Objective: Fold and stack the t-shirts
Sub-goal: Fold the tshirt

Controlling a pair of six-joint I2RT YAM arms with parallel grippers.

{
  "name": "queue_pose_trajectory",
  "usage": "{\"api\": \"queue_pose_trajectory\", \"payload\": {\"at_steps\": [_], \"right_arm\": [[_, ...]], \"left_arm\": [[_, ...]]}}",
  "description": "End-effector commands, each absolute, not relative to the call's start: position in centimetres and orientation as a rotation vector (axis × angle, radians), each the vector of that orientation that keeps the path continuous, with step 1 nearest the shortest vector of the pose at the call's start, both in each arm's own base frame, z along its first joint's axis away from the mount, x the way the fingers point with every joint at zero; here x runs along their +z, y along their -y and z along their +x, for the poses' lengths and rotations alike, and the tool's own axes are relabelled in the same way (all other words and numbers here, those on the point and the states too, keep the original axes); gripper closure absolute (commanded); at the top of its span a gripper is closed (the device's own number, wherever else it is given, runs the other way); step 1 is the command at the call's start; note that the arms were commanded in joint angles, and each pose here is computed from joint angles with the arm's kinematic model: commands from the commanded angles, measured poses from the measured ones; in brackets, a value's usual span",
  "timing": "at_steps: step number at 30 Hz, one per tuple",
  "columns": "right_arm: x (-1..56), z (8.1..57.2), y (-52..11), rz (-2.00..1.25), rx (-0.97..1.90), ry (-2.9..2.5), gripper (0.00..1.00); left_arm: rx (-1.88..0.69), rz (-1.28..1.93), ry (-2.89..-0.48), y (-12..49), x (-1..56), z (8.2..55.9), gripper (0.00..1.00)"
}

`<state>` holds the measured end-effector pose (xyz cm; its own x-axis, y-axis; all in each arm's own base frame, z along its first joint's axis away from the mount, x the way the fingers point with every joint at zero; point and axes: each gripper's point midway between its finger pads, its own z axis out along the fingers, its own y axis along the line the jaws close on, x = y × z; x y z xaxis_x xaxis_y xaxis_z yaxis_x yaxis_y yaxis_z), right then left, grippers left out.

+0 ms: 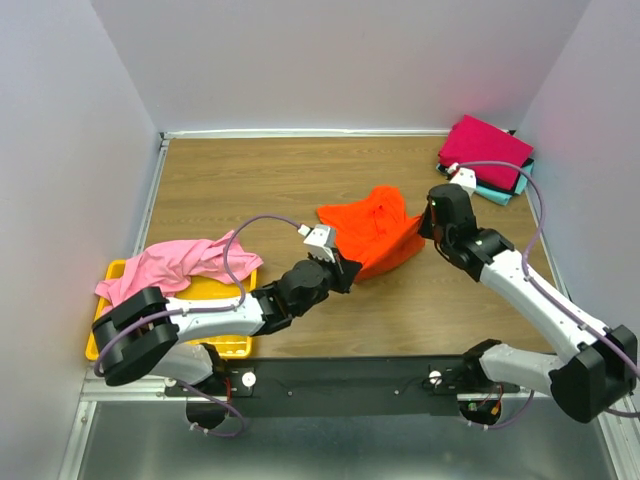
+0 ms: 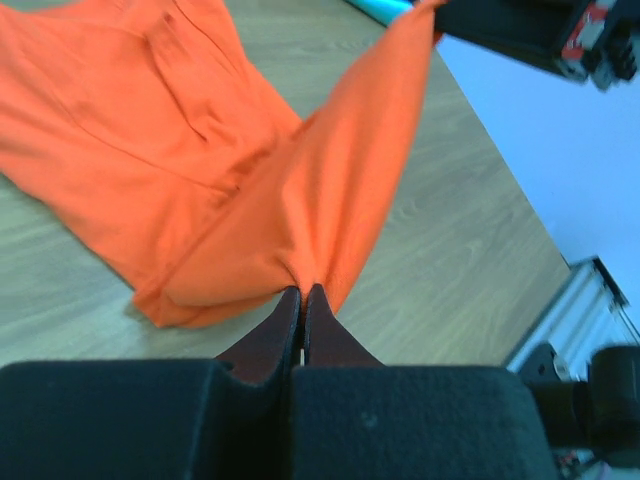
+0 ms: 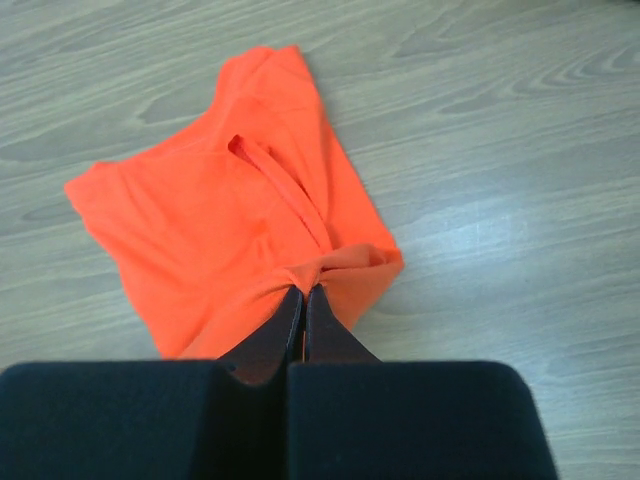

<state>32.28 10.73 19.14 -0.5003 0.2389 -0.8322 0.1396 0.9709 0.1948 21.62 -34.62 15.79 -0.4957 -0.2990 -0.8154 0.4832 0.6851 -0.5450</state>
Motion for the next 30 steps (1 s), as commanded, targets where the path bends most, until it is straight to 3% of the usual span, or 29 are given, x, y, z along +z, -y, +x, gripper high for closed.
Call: {"api": "queue_pose_trajectory", "payload": {"at_steps": [1, 20, 30], "right_arm": [[22.2, 35.2, -10.0, 0.334, 0.058, -1.976, 0.99], [20.8, 45.8, -12.6, 0.263, -0.181, -1.962, 1.00], [16.5, 51.0, -13.3, 0.253, -0.280, -2.009, 1.00]], "left_arm": [[-0.943, 0.106, -1.781, 34.3, 17.6, 24.2, 1.00], [-0.780, 0.134, -1.802, 31.5, 14.7, 34.1, 1.00], [-0.731, 0.123, -1.842, 29.9, 12.2, 39.4, 1.00]]}}
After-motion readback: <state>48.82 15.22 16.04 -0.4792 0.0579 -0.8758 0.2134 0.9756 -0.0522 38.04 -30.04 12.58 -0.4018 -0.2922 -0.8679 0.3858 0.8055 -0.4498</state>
